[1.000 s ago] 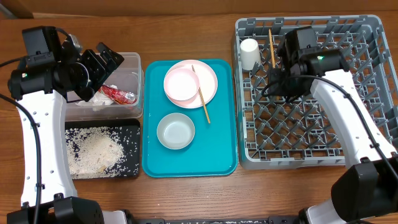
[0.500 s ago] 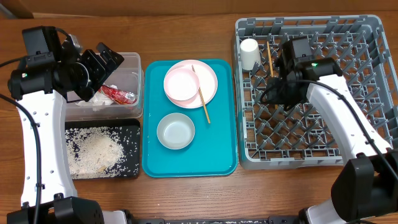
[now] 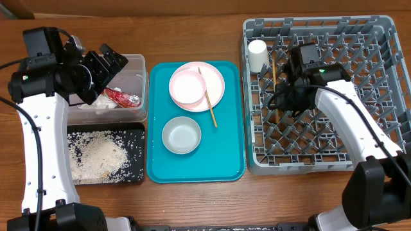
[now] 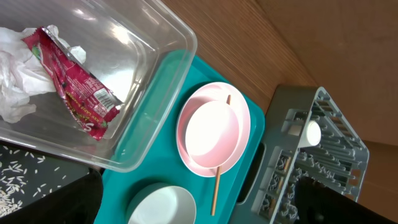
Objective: Sort waste into correct bins and load items into the dishwasher
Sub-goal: 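Release the chopstick and move the right gripper back to the teal tray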
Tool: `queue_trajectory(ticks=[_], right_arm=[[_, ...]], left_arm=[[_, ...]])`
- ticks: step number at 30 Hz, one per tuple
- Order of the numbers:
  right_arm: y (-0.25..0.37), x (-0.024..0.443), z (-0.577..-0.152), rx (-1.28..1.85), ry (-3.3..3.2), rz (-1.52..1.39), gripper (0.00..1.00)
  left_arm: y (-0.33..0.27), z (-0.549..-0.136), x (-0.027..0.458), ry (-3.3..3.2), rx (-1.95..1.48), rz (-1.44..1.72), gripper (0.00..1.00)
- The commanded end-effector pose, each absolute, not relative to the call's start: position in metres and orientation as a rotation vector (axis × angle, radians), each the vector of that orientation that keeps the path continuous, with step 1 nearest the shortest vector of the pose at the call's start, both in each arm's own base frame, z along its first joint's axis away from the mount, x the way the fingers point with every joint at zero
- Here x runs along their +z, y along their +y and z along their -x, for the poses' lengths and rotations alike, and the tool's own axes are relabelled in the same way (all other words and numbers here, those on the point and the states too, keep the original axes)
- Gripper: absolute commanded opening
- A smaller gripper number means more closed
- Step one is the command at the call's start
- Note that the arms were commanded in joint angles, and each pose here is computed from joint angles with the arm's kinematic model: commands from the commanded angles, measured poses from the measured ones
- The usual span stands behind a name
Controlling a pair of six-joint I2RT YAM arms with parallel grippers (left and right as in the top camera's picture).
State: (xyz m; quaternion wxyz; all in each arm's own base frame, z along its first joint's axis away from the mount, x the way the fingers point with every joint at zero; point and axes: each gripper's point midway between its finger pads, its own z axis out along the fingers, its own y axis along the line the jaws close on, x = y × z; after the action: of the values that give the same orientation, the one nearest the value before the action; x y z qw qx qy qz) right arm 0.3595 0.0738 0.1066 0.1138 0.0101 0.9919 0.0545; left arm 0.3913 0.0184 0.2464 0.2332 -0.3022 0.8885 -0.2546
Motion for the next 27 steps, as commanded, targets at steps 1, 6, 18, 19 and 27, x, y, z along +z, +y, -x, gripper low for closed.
queue_trajectory(ticks=[1, 6, 18, 19, 27], right_arm=[[0.075, 0.104, -0.359, 0.161, 2.914, -0.025, 0.21], [0.082, 0.105, -0.358, 0.219, 2.914, -0.018, 0.21], [0.201, 0.150, -0.349, 1.035, 2.718, 0.268, 0.22], [0.208, 0.150, -0.348, 1.030, 2.711, 0.300, 0.24], [0.257, 0.145, -0.337, 0.862, 2.652, 0.520, 0.38]], left_arm=[[0.019, -0.394, 0.252, 2.428, -0.707, 0.818, 1.00], [0.019, -0.394, 0.252, 2.428, -0.706, 0.819, 1.00], [0.019, -0.394, 0.252, 2.428, -0.707, 0.819, 1.00], [0.019, -0.394, 0.252, 2.428, -0.707, 0.819, 1.00], [0.019, -0.394, 0.252, 2.428, -0.707, 0.819, 1.00]])
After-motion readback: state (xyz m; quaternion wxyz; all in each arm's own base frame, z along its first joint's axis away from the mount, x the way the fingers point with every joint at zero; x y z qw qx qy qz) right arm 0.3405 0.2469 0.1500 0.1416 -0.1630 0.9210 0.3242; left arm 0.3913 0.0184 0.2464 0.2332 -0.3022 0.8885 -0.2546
